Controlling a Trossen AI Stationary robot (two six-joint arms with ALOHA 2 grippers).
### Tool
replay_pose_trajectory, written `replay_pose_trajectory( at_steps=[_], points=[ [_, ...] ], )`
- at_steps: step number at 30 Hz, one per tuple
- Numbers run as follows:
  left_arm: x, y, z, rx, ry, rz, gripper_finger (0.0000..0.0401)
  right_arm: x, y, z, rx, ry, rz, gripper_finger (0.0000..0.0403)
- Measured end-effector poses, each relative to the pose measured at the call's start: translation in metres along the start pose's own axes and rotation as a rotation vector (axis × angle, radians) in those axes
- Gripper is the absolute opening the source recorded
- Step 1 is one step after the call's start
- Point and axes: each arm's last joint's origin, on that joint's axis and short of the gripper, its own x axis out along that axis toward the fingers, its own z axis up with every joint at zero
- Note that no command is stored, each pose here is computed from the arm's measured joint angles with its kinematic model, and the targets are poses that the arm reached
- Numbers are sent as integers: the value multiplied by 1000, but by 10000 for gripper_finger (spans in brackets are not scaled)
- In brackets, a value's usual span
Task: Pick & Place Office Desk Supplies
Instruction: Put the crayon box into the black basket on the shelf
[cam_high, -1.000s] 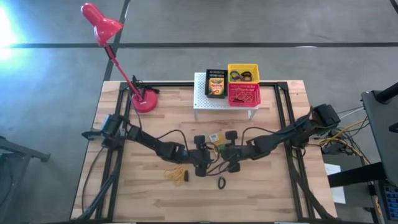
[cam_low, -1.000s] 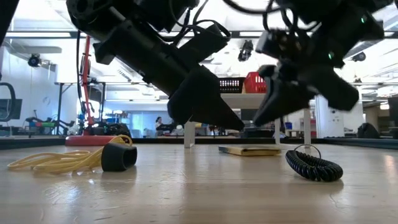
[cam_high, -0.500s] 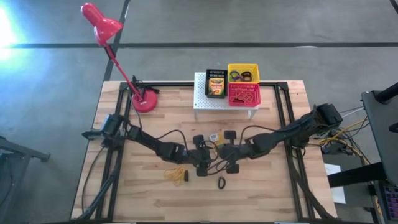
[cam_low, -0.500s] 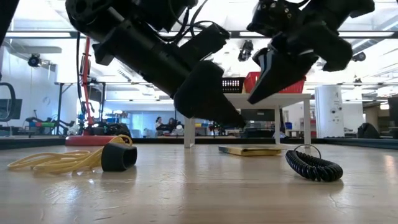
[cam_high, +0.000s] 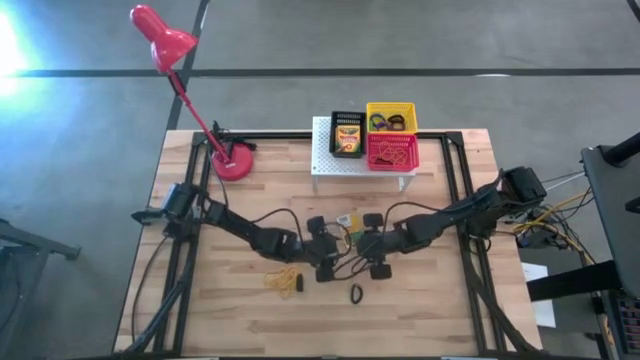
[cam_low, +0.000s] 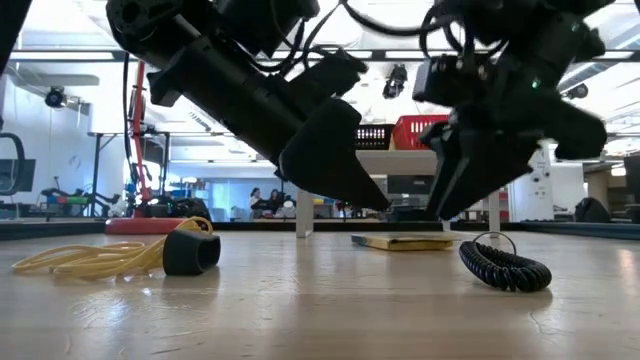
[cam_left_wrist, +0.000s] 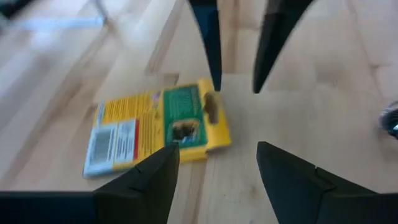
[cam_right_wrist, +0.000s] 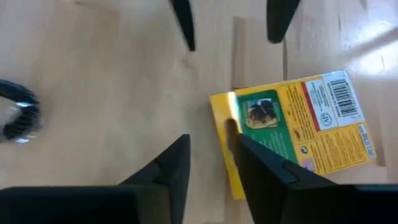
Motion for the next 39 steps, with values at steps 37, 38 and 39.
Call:
replay_pose_trajectory(
  at_steps=[37, 38, 39],
  points=[
    [56, 103, -27, -357, 125, 62, 6, 27, -7, -37, -322, -39, -298, 148],
    [56, 103, -27, -356, 126, 61, 6, 27, -8, -37, -312, -36, -300, 141],
    [56, 103, -27, -356, 127, 61, 6, 27, -7, -37, -297, -39, -303, 132]
  ],
)
